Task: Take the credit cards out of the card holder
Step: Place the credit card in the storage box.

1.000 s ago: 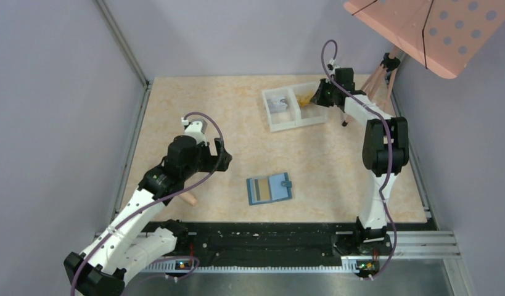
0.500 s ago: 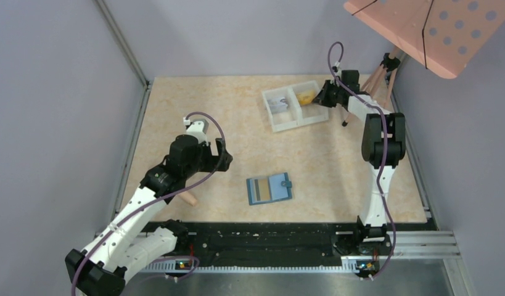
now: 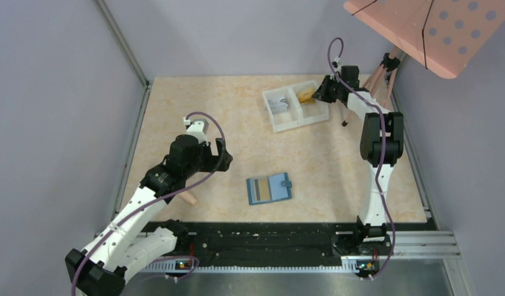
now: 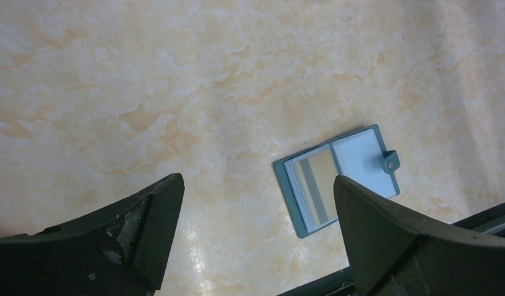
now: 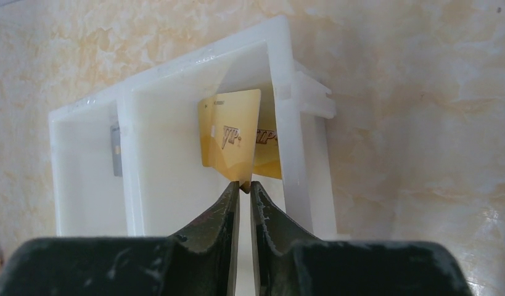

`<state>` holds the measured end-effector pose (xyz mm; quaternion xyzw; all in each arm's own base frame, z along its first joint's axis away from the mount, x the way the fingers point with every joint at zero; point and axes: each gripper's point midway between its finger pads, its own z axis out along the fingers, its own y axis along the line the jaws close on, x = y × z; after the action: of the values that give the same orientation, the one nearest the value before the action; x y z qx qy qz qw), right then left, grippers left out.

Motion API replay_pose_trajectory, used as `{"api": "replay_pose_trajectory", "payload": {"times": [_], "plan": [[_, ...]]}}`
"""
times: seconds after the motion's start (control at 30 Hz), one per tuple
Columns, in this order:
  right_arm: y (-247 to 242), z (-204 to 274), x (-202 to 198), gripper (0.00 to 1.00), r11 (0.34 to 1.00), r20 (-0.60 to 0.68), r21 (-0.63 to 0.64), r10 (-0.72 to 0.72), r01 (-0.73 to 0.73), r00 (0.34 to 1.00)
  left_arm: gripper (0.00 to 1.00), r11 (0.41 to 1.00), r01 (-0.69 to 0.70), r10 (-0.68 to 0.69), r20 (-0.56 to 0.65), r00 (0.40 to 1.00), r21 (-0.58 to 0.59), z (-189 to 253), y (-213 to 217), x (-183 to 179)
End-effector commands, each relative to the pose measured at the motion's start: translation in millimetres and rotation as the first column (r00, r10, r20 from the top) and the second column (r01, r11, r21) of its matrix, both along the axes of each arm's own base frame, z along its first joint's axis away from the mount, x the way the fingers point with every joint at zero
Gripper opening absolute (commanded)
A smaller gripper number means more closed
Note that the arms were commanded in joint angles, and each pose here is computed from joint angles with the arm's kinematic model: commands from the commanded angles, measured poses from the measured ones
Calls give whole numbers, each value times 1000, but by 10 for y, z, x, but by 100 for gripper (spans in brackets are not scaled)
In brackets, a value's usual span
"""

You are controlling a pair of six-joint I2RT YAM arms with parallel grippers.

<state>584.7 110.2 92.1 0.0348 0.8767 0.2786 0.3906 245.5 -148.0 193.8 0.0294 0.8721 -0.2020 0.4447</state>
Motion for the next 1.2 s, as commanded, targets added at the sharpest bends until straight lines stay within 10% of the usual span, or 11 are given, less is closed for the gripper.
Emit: {"api": "replay_pose_trajectory", "payload": {"times": [0.0,1.17], "plan": [[-90,58,143,13,999,36,-22,-24,25,999,97,1000,16,-15,43,999,-20,173,-49,51],[-237,339,152,33,991,44,-86,-104,107,994,97,999,27,-26,43,999,-35,193,-62,9]]}}
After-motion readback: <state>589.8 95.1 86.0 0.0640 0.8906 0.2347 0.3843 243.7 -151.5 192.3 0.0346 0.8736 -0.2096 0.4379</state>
